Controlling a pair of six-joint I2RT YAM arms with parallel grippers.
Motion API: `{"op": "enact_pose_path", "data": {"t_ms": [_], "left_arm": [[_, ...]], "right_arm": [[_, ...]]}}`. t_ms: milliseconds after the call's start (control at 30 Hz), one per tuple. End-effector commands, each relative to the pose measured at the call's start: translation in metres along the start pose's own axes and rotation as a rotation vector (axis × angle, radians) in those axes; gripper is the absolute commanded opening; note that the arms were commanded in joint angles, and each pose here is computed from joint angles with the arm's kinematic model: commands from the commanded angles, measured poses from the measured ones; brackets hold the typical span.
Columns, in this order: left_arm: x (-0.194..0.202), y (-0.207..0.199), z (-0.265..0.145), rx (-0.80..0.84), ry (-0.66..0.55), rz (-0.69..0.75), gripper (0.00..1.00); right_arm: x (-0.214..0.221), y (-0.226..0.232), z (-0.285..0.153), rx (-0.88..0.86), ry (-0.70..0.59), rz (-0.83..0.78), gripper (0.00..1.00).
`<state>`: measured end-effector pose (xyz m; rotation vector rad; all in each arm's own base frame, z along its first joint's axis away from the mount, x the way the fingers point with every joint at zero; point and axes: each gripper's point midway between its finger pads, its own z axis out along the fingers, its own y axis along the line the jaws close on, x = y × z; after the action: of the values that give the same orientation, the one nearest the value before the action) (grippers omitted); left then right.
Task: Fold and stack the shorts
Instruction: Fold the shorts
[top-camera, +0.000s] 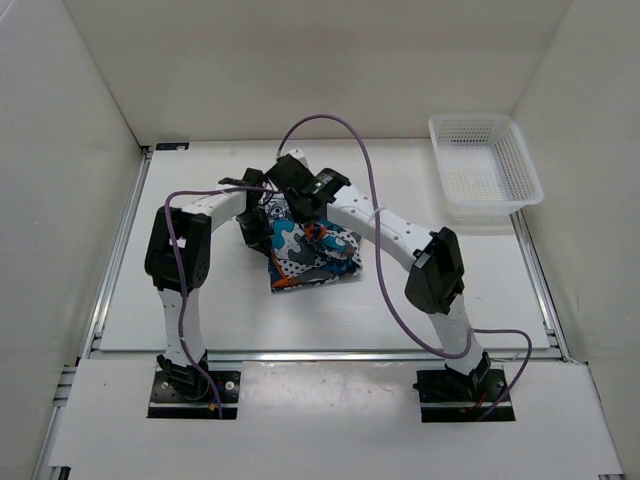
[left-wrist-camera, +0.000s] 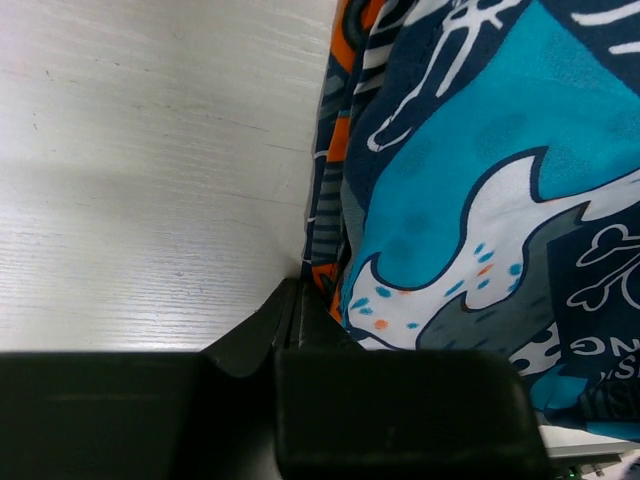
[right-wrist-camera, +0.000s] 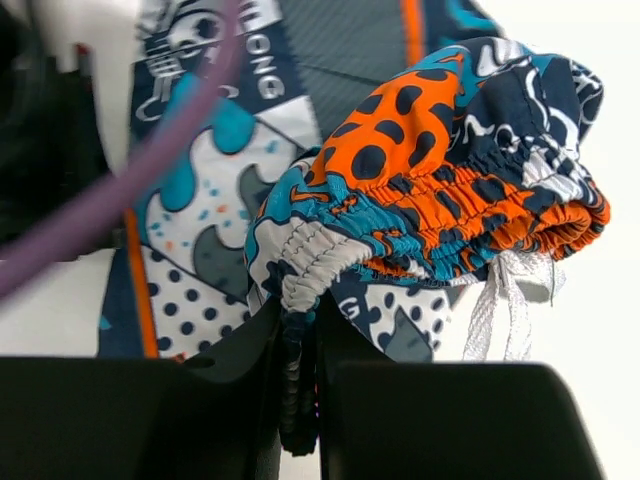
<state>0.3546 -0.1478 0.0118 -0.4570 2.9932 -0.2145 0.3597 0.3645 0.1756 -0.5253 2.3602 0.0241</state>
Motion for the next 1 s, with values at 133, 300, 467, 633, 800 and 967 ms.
{"op": "enact_pose_path", "data": {"t_ms": [133,300,467,633,800,967], "left_arm": [[0.008,0.009,0.008,-0.015,0.003,-0.012,0.1],[-0.002,0.021,-0.001,0.007,-0.008,-0.051,0.1],[-0.017,0.033,-0.036,0.096,-0.05,-0.085,0.28],[-0.039,0.049,-0.084,0.111,-0.147,-0.092,0.42],[-0.049,0.024,-0.12,0.072,-0.239,0.022,0.28],[-0.045,-0.036,-0.129,0.123,-0.269,0.184,0.28]], "right_arm": [[-0.014,0.03,0.004,-0.099,-0.025,-0.036,0.0],[-0.02,0.058,0.004,-0.238,-0.042,-0.031,0.32],[-0.041,0.063,-0.029,-0.366,-0.156,0.004,0.78],[-0.027,0.001,-0.039,-0.367,-0.153,0.177,0.75],[0.008,-0.037,-0.035,-0.297,-0.092,0.242,0.27],[0.05,-0.074,-0.023,-0.225,-0.007,0.344,0.16]]}}
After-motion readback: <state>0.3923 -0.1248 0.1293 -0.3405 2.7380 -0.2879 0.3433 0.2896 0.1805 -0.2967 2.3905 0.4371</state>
